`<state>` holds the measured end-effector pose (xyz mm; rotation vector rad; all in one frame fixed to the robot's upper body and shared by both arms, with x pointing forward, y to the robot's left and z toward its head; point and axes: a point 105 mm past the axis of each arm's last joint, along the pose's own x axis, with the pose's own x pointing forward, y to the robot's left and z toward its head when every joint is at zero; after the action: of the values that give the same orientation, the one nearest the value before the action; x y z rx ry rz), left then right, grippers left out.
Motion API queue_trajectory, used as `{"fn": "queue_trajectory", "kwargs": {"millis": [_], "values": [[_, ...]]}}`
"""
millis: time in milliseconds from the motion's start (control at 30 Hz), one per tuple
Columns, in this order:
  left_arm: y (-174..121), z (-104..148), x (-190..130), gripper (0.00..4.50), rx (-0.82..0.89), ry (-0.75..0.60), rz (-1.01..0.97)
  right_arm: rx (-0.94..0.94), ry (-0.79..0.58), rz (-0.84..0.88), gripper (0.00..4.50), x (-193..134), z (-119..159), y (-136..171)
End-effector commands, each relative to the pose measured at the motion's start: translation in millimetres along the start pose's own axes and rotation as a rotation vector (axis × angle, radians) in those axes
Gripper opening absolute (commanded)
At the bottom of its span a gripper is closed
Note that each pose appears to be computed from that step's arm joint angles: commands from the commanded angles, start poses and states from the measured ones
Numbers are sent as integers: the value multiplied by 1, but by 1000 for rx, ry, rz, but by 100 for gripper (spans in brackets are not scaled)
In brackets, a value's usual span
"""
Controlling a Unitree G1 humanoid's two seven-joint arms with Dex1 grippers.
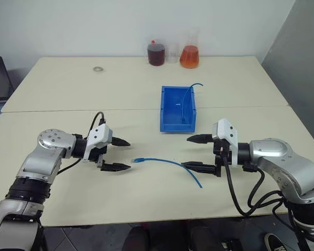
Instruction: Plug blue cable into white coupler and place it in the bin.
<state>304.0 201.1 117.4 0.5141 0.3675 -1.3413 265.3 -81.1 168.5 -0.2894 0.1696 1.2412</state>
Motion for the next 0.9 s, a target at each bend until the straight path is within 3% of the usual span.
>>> {"fn": "queue_trajectory", "kwargs": {"millis": [33,367,500,867,900], "values": [[-3,-1,6,450,38,4,-21,-41,-24,-5,446,-6,8,7],[-6,-20,6,450,11,45,-1,-40,-14,-4,446,-12,7,6],[9,-26,9,450,1,33,72,-40,-10,0,446,-12,7,6],[14,-26,28,450,16,9,14,-42,-14,6,446,-9,9,6],[12,-26,28,431,19,11,0,-42,-13,6,450,-9,9,6]]}}
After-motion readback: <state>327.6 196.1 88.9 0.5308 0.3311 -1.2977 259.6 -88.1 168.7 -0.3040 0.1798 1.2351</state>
